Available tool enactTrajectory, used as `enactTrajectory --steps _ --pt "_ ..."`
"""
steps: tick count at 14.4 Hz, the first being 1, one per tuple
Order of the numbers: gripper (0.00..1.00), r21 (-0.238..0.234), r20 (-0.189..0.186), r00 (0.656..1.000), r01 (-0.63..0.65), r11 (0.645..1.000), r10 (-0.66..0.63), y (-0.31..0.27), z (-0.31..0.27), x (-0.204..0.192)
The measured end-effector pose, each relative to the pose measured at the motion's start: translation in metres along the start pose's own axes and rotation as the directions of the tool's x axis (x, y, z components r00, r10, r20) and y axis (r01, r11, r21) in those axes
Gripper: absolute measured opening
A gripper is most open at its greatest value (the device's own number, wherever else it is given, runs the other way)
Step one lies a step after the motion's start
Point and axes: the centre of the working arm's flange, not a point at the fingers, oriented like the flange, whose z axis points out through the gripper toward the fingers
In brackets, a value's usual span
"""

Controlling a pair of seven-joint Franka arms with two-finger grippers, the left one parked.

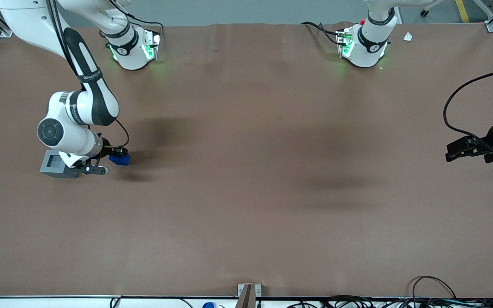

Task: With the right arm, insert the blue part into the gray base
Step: 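Close the right gripper on the blue block, then lift the blue block and carry it over the gray base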

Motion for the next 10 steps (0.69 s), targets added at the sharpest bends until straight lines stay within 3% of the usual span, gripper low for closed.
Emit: enactTrajectory --steps 2,10 --pt "0.50 -0.001 0.000 1.000 -0.001 1.000 0.001 0.000 0.002 0.000" --pt "0.51 0.006 -0.019 0.999 -0.045 0.999 0.045 0.024 -0.008 0.010"
